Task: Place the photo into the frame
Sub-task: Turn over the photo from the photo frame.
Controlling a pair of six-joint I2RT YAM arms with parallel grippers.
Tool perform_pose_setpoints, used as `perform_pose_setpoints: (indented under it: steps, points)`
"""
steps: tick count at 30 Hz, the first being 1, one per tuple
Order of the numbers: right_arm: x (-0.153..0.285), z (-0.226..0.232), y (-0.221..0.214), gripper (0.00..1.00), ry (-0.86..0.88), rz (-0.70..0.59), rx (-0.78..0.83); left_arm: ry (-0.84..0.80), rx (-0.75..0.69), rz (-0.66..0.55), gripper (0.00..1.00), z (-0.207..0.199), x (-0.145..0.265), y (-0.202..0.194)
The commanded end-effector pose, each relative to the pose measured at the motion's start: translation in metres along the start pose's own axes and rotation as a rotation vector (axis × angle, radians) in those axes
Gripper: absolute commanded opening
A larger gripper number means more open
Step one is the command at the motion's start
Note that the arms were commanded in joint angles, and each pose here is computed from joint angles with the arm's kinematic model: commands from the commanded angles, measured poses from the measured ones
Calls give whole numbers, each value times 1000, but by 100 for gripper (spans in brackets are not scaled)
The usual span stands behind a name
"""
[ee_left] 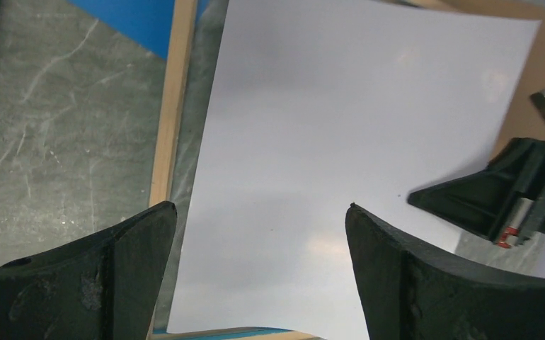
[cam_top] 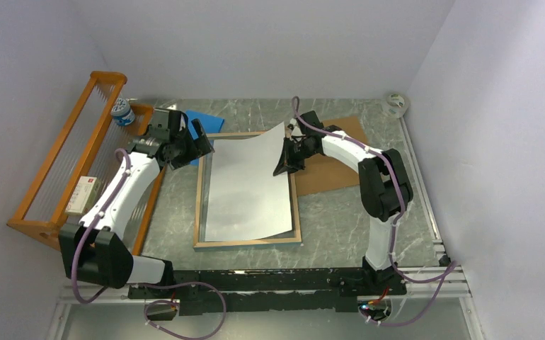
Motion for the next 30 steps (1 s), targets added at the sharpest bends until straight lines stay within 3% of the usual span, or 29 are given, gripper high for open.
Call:
perform_pose_setpoints:
  steps: [1, 8, 14, 22, 27, 30]
  points:
    - [-6, 1, 17, 0, 67, -38, 98, 11, -4, -3, 94, 11, -22, 1]
    - [-16, -4, 18, 0, 94, -59, 115, 57, 78, 96, 94, 45, -42, 31]
    - [-23, -10, 19, 0, 75, -68, 120, 57, 66, 152, 94, 56, -63, 24]
    - [-32, -15, 15, 9, 63, -53, 113, 85, 90, 208, 92, 69, -84, 22]
    - [-31, -15, 15, 25, 35, -42, 113, 71, 96, 224, 91, 68, -90, 23]
    - [-28, -14, 15, 45, 17, -39, 118, 68, 97, 227, 91, 67, -92, 25]
Point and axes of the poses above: each gripper's point midway between its finger pads, its own x axis back along the fingers, its own z axis along the line the jaws close on, y = z × x, the point moved 10 cm from there along x, back along the fingers, and after that the axes turned 14 degrees about x, right-handed, at the moved point
